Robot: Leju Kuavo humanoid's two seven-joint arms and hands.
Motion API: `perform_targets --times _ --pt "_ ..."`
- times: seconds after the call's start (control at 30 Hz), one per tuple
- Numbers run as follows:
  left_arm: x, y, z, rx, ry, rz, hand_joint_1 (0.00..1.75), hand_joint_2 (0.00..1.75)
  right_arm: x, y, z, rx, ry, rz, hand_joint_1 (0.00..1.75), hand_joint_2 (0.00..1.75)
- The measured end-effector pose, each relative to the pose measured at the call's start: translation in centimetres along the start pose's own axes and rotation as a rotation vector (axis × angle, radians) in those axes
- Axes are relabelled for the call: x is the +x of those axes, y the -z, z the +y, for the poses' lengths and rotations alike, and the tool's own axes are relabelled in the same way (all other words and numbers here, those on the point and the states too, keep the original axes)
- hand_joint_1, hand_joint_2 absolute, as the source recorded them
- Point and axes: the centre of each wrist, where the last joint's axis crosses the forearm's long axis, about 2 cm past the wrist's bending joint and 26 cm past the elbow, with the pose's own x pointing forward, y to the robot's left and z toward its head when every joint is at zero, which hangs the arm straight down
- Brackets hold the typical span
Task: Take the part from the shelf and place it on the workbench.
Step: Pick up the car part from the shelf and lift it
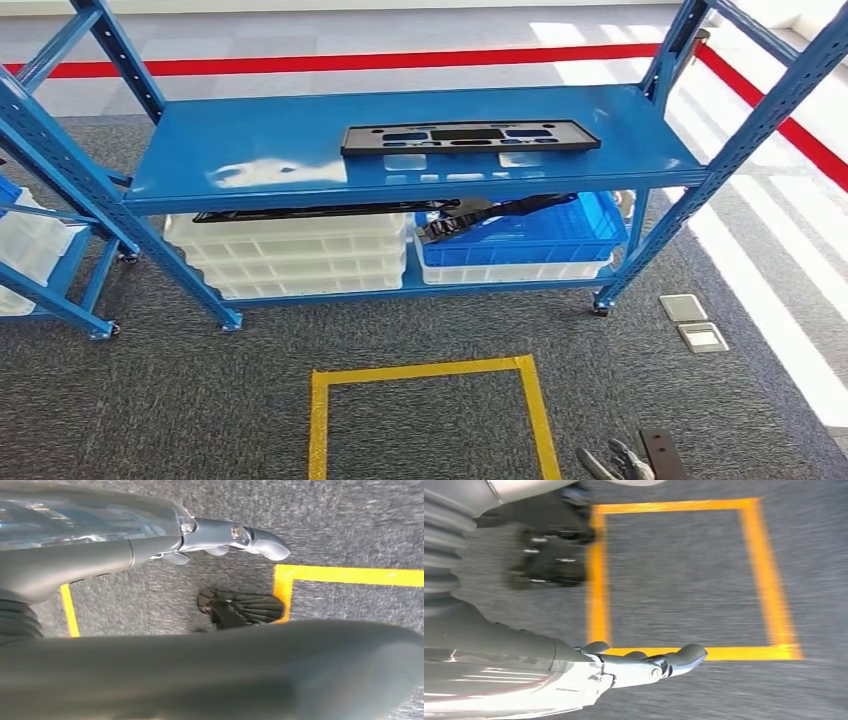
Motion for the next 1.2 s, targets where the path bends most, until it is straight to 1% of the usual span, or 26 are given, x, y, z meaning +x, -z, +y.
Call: perform_targets --times 0.27,0.4,0.6,0.87,1.07,1.2 --pt "-0.6 -0.1 -1.2 -0.029 -0.046 0.010 0.00 0.00 6.1 1.9 -0.2 0.066 -0.043 -0.328 0.00 0.00" --pt "-0.3 0.0 -1.6 -0.040 -0.063 0.004 0.00 0.00 9.5 2.4 0.4 0.124 -0.071 -0.491 0.00 0.00" --pt "-0.1 0.1 -2.2 -0.059 -0.083 -0.002 0.00 0.00 14.9 2.4 1.9 0.225 -0.111 -0.751 0.00 0.00" --pt "-0.5 -0.1 -2.6 -0.076 -0.103 0.004 0.00 0.00 21.5 0.7 4.7 0.390 -0.150 -1.072 0.00 0.00" --pt "-0.1 0.1 -3.3 -0.099 -0.114 -0.011 0.00 0.00 25.6 -1.6 6.6 0.516 -0.181 -1.294 0.00 0.00" --pt "-0.4 0.0 -3.7 -0.120 -0.120 -0.007 0.00 0.00 27.0 -3.0 7.6 0.584 -0.185 -1.391 0.00 0.00"
